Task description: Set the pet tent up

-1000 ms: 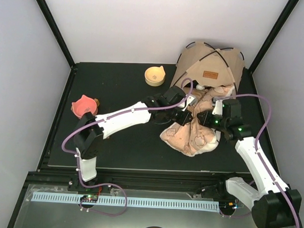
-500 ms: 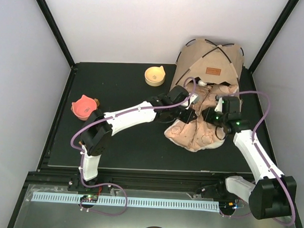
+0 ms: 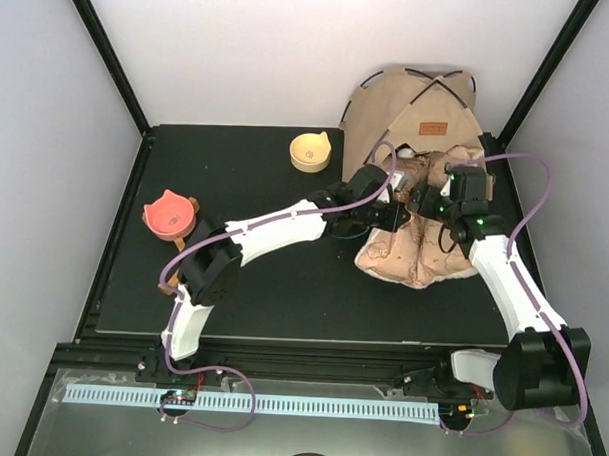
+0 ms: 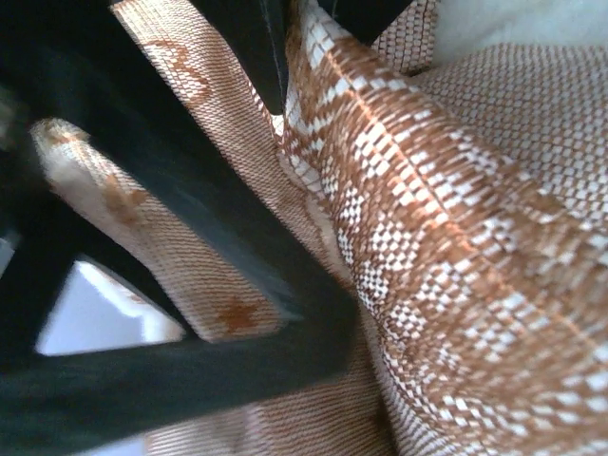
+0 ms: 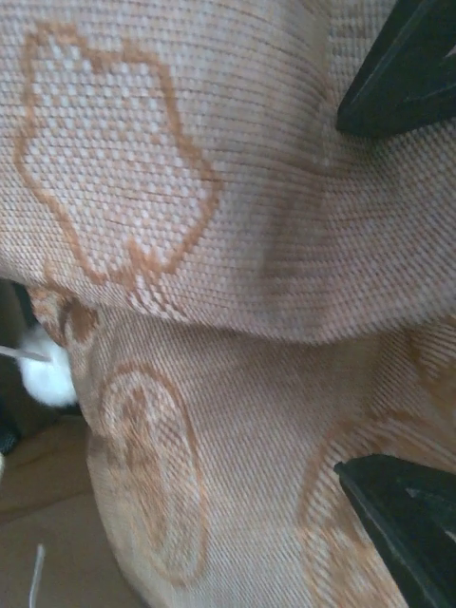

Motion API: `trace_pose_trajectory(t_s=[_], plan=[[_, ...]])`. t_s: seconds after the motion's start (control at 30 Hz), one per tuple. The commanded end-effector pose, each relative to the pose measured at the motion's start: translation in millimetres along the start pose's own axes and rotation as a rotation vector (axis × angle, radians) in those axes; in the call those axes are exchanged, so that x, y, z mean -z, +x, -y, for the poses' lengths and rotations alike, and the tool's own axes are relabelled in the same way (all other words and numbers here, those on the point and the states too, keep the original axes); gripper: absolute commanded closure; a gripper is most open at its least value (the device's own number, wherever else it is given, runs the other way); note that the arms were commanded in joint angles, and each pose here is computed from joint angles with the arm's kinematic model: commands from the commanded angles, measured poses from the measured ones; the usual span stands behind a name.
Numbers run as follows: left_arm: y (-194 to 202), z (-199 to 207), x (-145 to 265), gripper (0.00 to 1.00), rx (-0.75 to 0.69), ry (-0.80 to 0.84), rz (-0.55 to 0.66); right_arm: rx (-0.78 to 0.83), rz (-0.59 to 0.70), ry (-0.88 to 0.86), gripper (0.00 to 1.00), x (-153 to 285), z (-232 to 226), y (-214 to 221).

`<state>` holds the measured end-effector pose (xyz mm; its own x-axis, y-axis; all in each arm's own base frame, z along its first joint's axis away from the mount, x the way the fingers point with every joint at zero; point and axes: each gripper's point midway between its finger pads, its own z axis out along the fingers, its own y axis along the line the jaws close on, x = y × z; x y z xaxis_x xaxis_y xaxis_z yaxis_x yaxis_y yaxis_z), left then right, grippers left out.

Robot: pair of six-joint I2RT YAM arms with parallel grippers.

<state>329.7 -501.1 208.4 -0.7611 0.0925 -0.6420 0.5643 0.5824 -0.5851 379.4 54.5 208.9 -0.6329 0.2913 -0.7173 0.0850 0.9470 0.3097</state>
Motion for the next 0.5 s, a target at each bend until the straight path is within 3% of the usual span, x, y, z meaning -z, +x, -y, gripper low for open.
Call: trace_pose_trajectory(t_s=[0.0, 0.2, 0.33, 0.47], plan=[[-36.7, 16.4, -5.5, 0.97, 0.015, 0.075, 0.093, 0.041, 0.034, -0.015, 0.04, 18.7, 4.1, 9.8], [-30.2, 15.7, -5.6, 0.92, 0.067, 0.168, 0.040, 0.073, -0.018, -0.067, 0.05, 16.5, 12.2, 61.7], [-11.7, 25.5, -3.8, 0.60, 0.049, 0.293, 0.004, 0.054, -0.077, -0.078, 0.04, 6.4, 15.0, 82.1], [20.0, 16.7, 8.7, 0.41, 0.066, 0.319, -0.039, 0.058, -0.083, -0.079, 0.03, 3.5, 13.8, 79.4]])
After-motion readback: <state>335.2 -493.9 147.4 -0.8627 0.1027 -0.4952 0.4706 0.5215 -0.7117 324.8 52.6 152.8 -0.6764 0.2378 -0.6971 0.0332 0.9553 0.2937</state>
